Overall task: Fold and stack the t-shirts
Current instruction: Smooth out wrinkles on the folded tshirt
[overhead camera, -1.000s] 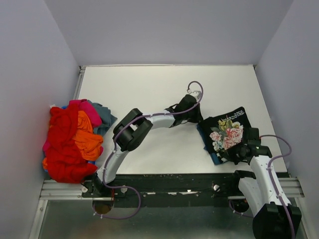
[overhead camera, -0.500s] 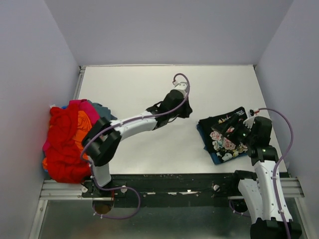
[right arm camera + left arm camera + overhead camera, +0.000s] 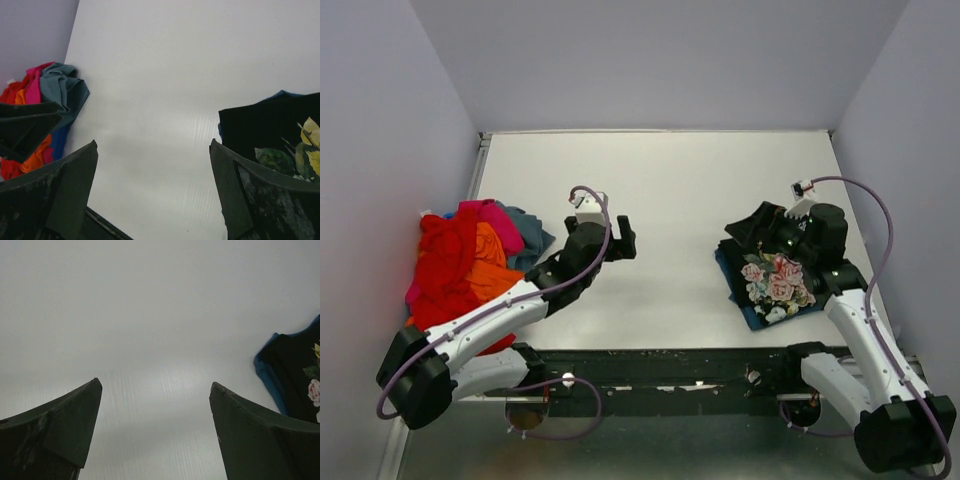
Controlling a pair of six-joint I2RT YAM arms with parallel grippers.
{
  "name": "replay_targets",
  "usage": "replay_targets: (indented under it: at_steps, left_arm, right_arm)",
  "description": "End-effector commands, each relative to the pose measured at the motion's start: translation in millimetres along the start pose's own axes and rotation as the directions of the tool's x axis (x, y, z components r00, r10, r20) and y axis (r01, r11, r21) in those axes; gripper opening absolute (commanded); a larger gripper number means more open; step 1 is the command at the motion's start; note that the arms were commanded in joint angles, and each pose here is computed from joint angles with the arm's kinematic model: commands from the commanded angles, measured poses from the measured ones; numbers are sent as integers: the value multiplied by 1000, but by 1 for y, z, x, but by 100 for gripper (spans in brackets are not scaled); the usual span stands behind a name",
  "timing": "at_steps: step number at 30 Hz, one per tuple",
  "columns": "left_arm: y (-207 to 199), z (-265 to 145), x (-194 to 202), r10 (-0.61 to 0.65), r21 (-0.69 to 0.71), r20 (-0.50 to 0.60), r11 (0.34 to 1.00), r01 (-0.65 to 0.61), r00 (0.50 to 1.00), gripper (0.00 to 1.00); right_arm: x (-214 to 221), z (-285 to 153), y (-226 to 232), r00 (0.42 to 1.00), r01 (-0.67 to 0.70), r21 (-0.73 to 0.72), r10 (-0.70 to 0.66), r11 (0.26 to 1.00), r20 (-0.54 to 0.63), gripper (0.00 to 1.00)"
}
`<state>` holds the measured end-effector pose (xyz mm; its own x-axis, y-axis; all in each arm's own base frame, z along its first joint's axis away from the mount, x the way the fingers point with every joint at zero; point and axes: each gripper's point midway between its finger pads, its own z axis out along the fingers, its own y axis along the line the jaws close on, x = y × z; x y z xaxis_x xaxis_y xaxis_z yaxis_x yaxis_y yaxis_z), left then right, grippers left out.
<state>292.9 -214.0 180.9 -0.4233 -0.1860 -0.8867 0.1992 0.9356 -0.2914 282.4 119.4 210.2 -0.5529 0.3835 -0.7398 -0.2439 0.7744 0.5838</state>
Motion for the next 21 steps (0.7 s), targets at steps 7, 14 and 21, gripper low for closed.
replay_targets:
  at_steps: [7, 14, 21]
  left_arm:
    - [45, -23, 1, 81, -35, 221, 997, -75, 972, 99]
    - [44, -22, 12, 99, 11, 256, 994, -106, 962, 99]
    - [40, -15, 14, 117, 5, 221, 993, -122, 968, 99]
  right_arm:
    - [11, 41, -28, 988, 110, 147, -124, 983, 93, 100]
    - [25, 42, -34, 984, 105, 114, -120, 988, 133, 100]
    - [28, 43, -44, 986, 87, 164, -109, 983, 129, 100]
